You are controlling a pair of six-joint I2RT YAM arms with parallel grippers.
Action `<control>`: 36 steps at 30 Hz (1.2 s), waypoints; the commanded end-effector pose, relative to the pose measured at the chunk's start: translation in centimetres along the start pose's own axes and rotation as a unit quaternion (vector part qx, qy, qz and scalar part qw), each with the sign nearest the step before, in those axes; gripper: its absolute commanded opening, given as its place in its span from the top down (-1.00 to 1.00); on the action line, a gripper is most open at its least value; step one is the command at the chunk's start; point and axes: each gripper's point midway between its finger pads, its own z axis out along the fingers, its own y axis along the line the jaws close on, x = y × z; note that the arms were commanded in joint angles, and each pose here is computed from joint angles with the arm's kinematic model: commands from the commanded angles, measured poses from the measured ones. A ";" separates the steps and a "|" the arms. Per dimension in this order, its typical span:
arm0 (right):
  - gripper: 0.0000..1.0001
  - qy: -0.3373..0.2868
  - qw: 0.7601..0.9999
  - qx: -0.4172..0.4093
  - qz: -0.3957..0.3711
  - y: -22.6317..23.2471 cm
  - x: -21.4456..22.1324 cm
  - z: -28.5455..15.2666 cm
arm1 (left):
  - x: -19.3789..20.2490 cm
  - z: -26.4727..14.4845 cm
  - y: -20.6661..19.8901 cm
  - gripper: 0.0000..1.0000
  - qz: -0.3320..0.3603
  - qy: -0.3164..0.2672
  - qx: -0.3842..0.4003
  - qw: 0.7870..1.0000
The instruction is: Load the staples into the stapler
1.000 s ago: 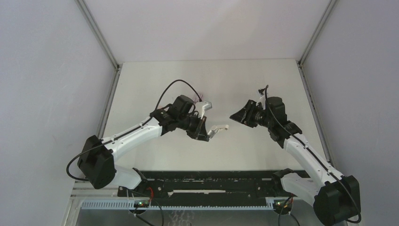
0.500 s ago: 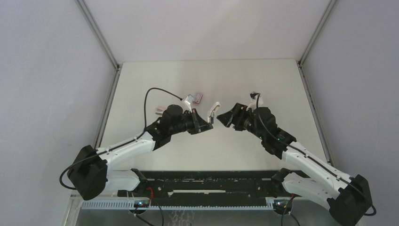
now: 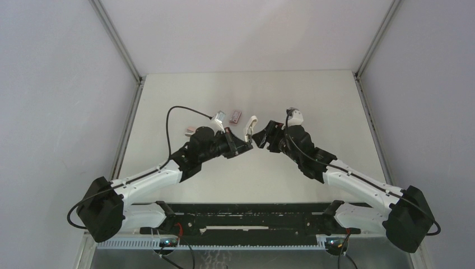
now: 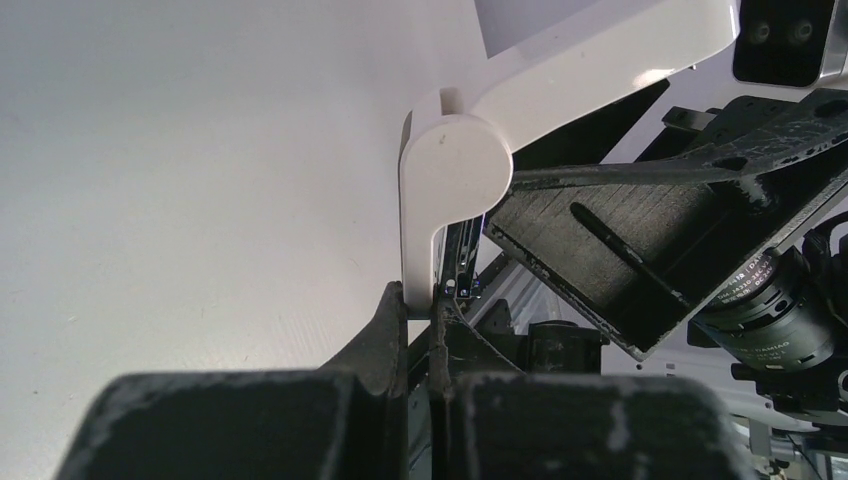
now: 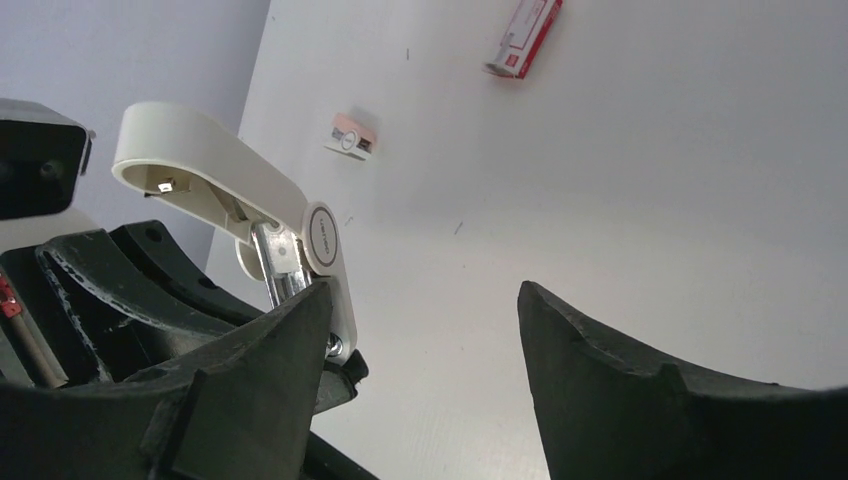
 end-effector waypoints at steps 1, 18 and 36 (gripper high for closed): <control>-0.37 -0.067 0.995 -0.080 0.002 6.0 -4.2 -1.0 | -0.5 -0.5 -1.8 1.00 0.003 -0.017 0.032 0.999; -0.41 -0.109 0.986 -0.121 -0.045 8.9 -5.4 -2.5 | -1.0 -0.8 -1.8 1.00 -0.003 -0.034 0.034 0.999; -0.05 -0.059 0.994 -0.057 -0.076 8.0 -3.5 1.2 | -1.0 -1.1 -2.9 1.00 0.015 -0.033 0.059 0.998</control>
